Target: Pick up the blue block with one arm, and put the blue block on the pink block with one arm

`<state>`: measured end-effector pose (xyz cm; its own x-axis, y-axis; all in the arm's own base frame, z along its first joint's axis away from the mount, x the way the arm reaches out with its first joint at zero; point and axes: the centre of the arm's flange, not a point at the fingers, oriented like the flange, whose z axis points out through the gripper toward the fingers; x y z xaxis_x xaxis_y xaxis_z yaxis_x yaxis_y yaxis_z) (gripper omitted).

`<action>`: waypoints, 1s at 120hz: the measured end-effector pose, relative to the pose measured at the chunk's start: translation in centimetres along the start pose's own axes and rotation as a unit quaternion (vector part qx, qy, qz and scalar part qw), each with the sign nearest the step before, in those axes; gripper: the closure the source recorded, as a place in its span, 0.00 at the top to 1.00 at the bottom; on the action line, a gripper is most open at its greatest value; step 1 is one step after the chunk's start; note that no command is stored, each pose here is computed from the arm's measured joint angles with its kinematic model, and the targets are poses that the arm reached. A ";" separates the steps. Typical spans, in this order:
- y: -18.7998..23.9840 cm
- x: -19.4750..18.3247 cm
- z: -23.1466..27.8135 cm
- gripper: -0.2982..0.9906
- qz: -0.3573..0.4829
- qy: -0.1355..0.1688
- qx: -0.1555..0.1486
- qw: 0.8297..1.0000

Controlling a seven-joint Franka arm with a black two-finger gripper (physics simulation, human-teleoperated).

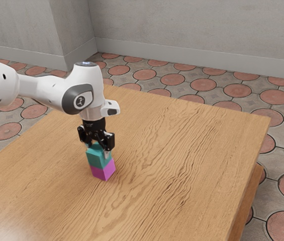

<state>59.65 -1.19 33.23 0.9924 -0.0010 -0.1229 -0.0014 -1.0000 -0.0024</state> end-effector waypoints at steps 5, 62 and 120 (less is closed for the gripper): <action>0.0 0.0 0.0 0.66 0.000 0.000 -0.001 1.000; 0.7 -3.3 -20.5 0.76 -0.007 0.114 0.046 0.992; 0.0 -7.2 -32.2 0.77 -0.027 0.089 0.058 0.994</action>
<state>56.42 -1.24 66.08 0.9975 0.0418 0.0574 0.0484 -0.9916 -0.1200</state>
